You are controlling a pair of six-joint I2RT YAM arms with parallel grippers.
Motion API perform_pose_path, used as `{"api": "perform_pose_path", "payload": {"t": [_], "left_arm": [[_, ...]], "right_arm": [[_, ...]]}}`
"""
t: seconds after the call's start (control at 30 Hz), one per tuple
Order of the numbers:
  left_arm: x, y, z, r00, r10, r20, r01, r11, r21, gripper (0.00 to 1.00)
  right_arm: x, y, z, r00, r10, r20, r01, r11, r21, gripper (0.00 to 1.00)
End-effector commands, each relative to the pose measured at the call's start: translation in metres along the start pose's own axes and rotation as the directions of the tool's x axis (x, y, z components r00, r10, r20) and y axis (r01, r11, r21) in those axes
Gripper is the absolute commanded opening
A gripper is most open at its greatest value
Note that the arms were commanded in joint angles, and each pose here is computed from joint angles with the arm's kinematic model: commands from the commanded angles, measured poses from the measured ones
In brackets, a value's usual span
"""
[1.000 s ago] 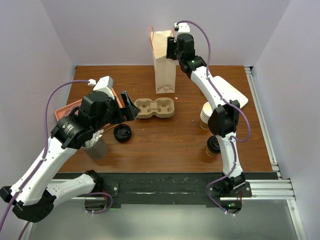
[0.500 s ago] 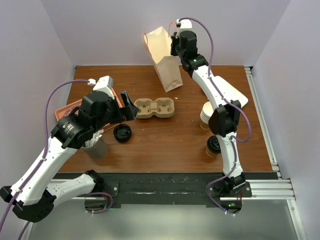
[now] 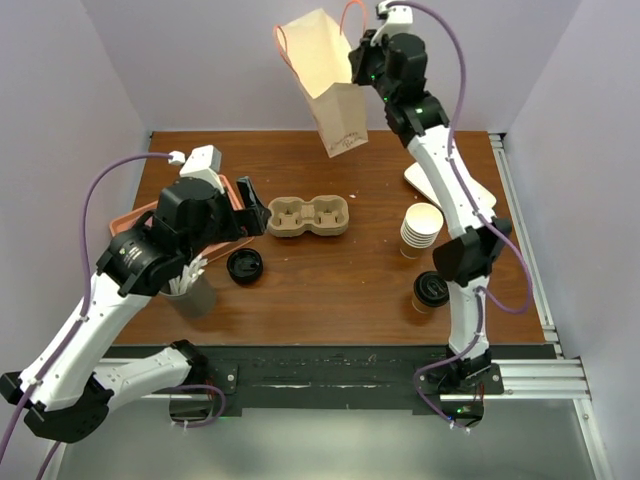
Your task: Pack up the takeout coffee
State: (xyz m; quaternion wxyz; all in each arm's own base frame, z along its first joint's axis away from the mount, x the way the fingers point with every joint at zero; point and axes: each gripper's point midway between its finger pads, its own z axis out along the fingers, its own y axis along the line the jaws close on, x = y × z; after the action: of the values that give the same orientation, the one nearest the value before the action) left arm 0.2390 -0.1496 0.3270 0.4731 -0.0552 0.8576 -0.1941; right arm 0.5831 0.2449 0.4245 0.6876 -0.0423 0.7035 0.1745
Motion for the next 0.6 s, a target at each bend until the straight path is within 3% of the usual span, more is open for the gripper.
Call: {"api": "perform_pose_path", "payload": {"t": [0.0, 0.17, 0.3, 0.33, 0.37, 0.57], "left_arm": [[-0.024, 0.003, -0.012, 0.997, 0.017, 0.071, -0.015, 0.999, -0.029, 1.0], [-0.031, -0.002, -0.027, 0.995, 0.034, 0.089, -0.035, 0.999, 0.016, 1.0], [-0.036, -0.006, -0.04, 0.996, 0.037, 0.087, -0.042, 0.998, 0.05, 1.0], [-0.036, -0.006, -0.044, 0.995, 0.042, 0.085, -0.046, 0.998, 0.052, 1.0], [-0.04, -0.007, -0.051, 0.994, 0.035, 0.1, -0.041, 0.997, 0.065, 1.0], [-0.051, -0.003, -0.069, 0.988, 0.033, 0.148, -0.044, 0.997, 0.07, 1.0]], "right_arm": [[-0.089, 0.021, -0.065, 0.991, 0.073, 0.11, -0.063, 0.994, -0.092, 0.0], [-0.097, 0.05, -0.115, 0.995, 0.093, 0.031, -0.083, 0.965, -0.249, 0.0], [-0.066, 0.062, -0.158, 0.994, 0.052, -0.099, -0.084, 0.935, -0.346, 0.0], [-0.079, 0.065, -0.183, 0.996, 0.046, -0.076, -0.071, 0.927, -0.369, 0.0], [-0.053, 0.066, -0.188, 0.989, 0.036, -0.142, -0.089, 0.917, -0.388, 0.0], [-0.002, 0.07, -0.262, 0.97, -0.045, -0.24, -0.083, 0.863, -0.499, 0.0]]}}
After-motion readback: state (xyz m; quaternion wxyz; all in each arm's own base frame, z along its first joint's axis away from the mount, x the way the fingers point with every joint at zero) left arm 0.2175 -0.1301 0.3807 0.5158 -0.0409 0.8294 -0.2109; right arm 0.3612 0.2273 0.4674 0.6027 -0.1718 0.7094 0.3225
